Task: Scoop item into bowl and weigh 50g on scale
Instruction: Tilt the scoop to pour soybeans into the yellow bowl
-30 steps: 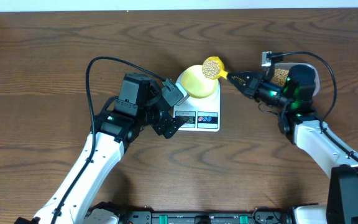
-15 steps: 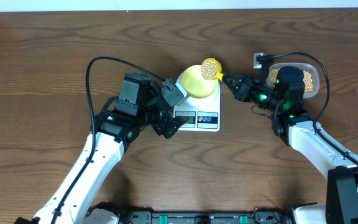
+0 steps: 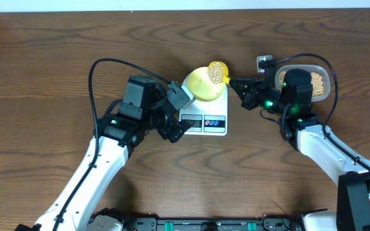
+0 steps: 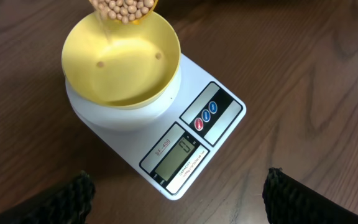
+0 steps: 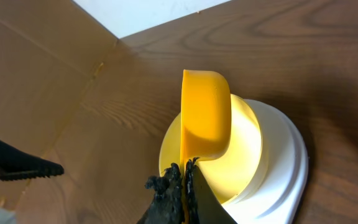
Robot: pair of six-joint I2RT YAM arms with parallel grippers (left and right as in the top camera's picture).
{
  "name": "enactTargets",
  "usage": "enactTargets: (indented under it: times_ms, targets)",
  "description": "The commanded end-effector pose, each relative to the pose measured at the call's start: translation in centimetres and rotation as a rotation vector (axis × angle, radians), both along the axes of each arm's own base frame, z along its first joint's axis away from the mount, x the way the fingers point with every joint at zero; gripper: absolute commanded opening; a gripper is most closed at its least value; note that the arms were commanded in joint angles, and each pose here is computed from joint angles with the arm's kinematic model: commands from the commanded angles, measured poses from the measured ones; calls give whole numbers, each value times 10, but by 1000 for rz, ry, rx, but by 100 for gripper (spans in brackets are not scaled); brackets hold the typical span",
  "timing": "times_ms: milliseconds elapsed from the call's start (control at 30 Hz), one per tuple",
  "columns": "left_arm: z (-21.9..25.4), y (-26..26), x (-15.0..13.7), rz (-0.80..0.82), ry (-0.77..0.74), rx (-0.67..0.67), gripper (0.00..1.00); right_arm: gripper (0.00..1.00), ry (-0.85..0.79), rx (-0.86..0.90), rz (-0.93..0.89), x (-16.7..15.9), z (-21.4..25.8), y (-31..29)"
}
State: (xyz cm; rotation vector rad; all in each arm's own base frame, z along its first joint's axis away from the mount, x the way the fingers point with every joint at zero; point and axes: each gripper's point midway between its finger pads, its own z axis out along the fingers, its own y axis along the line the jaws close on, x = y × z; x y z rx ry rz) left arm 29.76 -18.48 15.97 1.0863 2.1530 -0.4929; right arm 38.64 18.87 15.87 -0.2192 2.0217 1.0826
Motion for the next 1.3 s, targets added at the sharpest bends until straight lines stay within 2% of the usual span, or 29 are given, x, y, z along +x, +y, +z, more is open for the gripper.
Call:
enactTargets:
  times_ms: [0,1267]
  targets:
    - [0,3,0,7,-2,6,88,1,-74,-50,38,1,2,5]
    - [0,3,0,7,-2,6,89,1,-470,-338,221,-6,2,17]
